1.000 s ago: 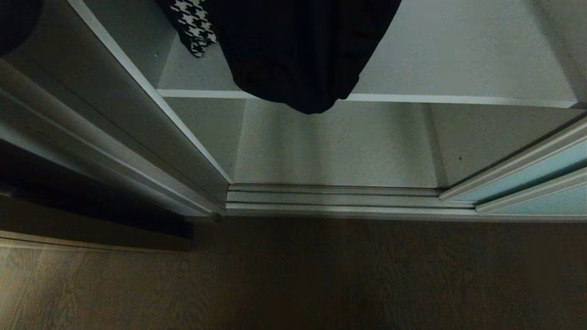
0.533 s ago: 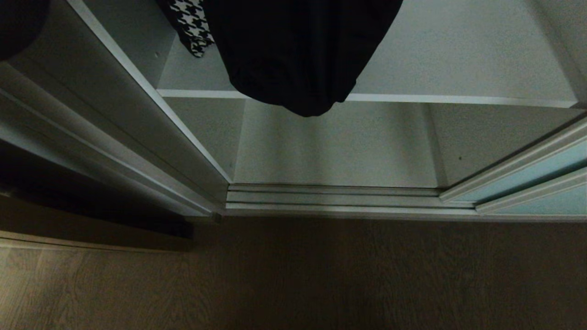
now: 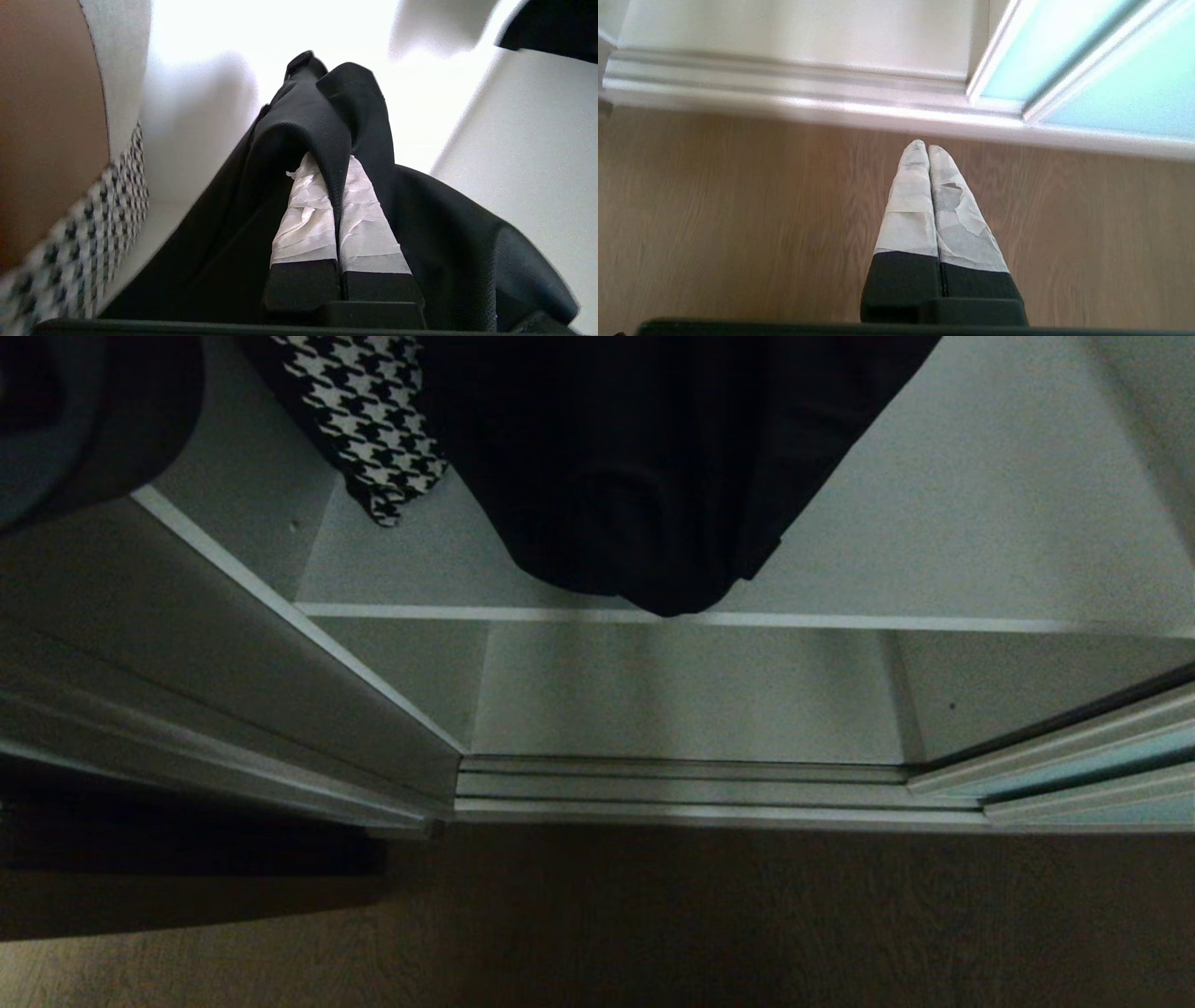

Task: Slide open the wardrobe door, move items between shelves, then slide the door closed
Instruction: Place the bag on the higher shelf

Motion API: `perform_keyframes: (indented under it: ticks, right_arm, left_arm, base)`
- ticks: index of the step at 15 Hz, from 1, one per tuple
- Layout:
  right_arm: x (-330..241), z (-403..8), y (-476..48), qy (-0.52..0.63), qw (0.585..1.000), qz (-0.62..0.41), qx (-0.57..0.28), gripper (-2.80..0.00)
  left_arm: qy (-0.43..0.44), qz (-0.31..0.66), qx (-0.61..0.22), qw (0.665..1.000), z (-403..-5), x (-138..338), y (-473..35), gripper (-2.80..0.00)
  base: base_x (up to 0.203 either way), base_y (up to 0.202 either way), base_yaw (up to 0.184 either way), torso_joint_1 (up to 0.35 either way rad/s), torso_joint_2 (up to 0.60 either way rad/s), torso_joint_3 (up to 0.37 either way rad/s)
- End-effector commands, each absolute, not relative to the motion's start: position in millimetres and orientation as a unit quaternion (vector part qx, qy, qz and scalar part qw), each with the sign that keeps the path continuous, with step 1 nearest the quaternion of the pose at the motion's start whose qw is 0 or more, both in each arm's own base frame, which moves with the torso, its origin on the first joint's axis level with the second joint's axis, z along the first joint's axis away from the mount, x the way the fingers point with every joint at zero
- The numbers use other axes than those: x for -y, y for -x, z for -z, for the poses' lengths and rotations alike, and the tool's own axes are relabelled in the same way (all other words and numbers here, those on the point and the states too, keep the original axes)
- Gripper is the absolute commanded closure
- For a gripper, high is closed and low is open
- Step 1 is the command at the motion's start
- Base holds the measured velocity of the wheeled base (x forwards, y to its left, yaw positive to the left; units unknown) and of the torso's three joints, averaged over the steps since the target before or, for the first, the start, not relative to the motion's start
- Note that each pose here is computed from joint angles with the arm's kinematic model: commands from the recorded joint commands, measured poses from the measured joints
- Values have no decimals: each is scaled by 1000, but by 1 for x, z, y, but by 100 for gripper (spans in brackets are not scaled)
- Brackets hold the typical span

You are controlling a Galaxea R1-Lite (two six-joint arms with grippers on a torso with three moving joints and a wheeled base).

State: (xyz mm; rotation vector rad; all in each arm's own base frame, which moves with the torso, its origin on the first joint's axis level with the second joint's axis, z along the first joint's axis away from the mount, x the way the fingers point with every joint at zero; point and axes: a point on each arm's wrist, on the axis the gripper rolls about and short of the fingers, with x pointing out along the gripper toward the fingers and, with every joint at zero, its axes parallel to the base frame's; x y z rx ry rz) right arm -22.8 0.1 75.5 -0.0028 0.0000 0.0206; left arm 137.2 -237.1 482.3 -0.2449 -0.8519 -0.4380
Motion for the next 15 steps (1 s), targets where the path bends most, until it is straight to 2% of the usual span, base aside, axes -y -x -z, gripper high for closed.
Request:
perform_keyframes:
  ticks: [1,6,10,15]
  right_arm:
    - [0,-75,23,2,1000,-11,2,0]
    - [0,-75,23,2,1000,-11,2,0]
    - [0,-75,23,2,1000,-11,2,0]
    - [0,-75,23,2,1000,-11,2,0]
  left_arm:
    - [118,208,407,882,-480,240,-139,0]
    - [120,207,401,884,-476,246,-143,0]
    - [141,217,369,893,-458,271,-158,0]
    - [160,201,381,888,-447,283,-168,0]
  base:
    - [192,0,-1,-3,2,2]
    - [184,0,1,4,3,2]
    - [11,0,2,3,1,0]
    - [0,0,0,0,0,0]
